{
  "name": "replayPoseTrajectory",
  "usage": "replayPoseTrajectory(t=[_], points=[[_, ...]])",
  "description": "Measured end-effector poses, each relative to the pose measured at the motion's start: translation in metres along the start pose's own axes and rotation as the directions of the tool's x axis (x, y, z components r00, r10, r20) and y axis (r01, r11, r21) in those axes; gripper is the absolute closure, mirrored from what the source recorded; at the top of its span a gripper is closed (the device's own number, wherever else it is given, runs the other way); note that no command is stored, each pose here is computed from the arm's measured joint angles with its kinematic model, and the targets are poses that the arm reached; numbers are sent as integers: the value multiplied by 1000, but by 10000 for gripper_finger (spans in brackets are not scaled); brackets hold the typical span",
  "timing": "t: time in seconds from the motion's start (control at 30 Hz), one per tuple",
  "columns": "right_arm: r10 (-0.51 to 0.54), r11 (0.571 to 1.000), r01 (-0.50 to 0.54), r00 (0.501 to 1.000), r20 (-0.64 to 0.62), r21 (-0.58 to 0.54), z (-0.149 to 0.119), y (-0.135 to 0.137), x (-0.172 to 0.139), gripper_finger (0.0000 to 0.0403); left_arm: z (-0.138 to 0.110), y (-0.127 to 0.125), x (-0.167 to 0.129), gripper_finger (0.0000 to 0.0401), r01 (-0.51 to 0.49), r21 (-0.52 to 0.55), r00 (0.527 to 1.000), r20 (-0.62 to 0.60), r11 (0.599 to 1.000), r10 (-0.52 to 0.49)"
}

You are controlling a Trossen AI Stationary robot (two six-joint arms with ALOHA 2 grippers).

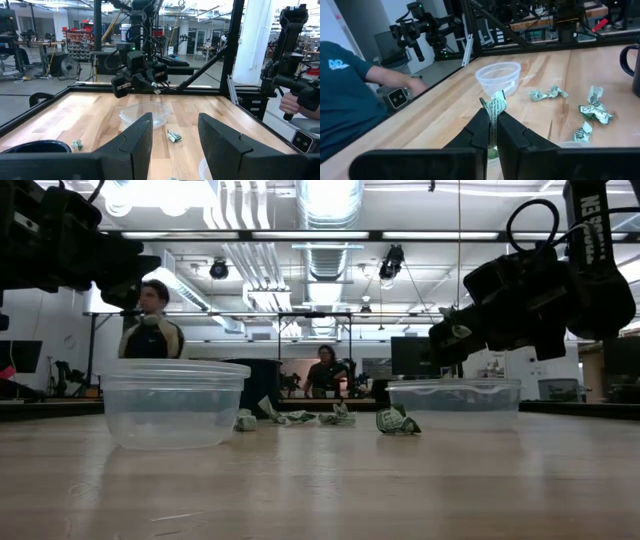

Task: Pick and place Stevia / Truvia into bins
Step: Put the white stevia packet into the top transparent container

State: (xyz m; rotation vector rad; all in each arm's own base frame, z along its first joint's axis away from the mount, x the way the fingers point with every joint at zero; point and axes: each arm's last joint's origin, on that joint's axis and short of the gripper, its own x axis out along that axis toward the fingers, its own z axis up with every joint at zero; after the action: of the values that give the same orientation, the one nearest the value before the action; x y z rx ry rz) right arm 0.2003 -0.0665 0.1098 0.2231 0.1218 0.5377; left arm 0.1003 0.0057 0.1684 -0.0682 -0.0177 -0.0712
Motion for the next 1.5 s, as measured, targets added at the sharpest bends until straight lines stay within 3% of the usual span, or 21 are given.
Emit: replayPoseTrajectory(t=[0.3, 0.7, 0.9, 1.0, 1.1, 1.33, 1.5], points=[[17, 1000, -17, 1000, 2, 1, 2, 1, 5, 335, 0, 0, 0, 260, 0, 0, 1000, 0, 1000, 0], [5, 1000, -5, 1000, 7, -18, 3, -1, 5, 201, 0, 0, 0, 260, 0, 0, 1000, 0, 1000, 0], [7, 1000, -7, 1000, 12, -19, 5, -2, 7, 181, 0, 0, 0, 260, 0, 0, 1000, 0, 1000, 0], [7, 1000, -7, 1000, 17, -10, 6, -4, 8, 192, 0, 0, 0, 260, 0, 0, 1000, 0, 1000, 0], [8, 1000, -8, 1000, 20, -14, 8, -5, 8, 227, 0, 0, 0, 260, 0, 0, 1000, 0, 1000, 0], [33, 997, -34, 999, -14, -64, 4, -6, 9, 379, 0, 0, 0, 260, 0, 0, 1000, 0, 1000, 0], [31, 998, -32, 999, -26, -46, 2, -6, 10, 389, 0, 0, 0, 260, 0, 0, 1000, 0, 1000, 0]])
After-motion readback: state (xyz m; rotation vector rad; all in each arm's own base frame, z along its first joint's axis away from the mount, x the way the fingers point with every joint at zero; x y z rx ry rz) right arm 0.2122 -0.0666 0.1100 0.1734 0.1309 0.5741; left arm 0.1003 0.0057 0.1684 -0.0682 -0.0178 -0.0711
